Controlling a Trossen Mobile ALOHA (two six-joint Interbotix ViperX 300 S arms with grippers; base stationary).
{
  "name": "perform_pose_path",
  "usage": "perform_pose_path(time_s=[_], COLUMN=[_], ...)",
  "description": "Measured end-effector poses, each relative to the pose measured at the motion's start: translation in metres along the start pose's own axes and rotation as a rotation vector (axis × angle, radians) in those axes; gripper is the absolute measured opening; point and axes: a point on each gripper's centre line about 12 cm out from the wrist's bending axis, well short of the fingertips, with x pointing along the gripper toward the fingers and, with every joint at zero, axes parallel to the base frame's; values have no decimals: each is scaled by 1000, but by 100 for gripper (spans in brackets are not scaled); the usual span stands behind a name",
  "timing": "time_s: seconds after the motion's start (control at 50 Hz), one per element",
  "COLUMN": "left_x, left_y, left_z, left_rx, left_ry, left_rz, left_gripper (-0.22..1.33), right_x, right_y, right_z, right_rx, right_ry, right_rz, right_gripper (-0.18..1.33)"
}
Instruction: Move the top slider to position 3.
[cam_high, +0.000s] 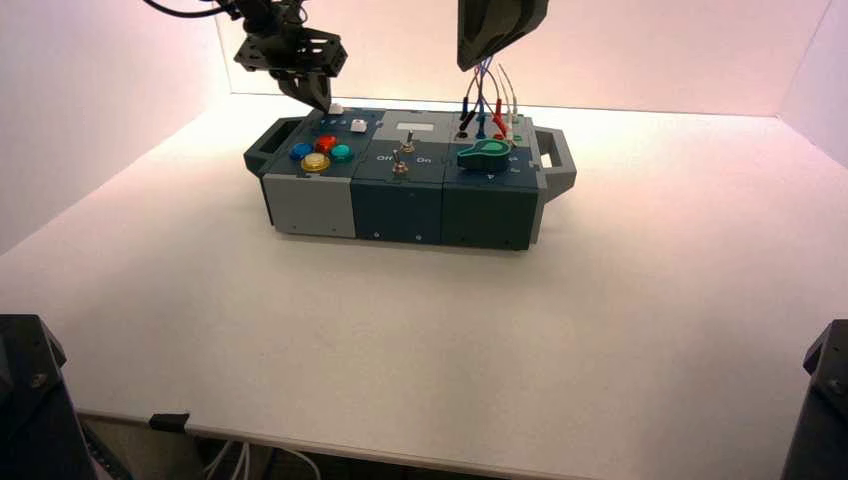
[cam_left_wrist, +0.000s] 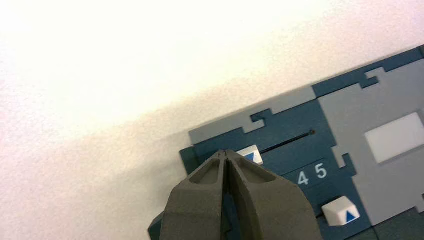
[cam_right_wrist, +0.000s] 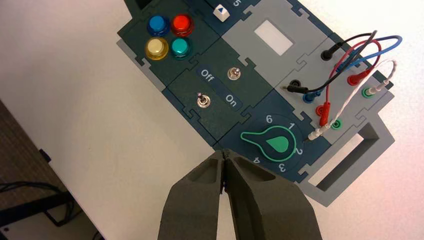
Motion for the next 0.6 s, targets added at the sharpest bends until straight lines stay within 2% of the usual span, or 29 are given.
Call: perform_pose_path(time_s=[0.18,0.6], left_x=[4,5], left_y=[-7,-9], left_z=[3,3], left_rx=[13,8], left_ry=[-1,6], left_rz=[-10,-17], left_gripper=[-16,-16], right_x=[0,0], right_y=[0,0], right_z=[0,1], right_rx=[0,1], right_ry=[2,-2], right_rz=[0,-1], right_gripper=[-14,-14])
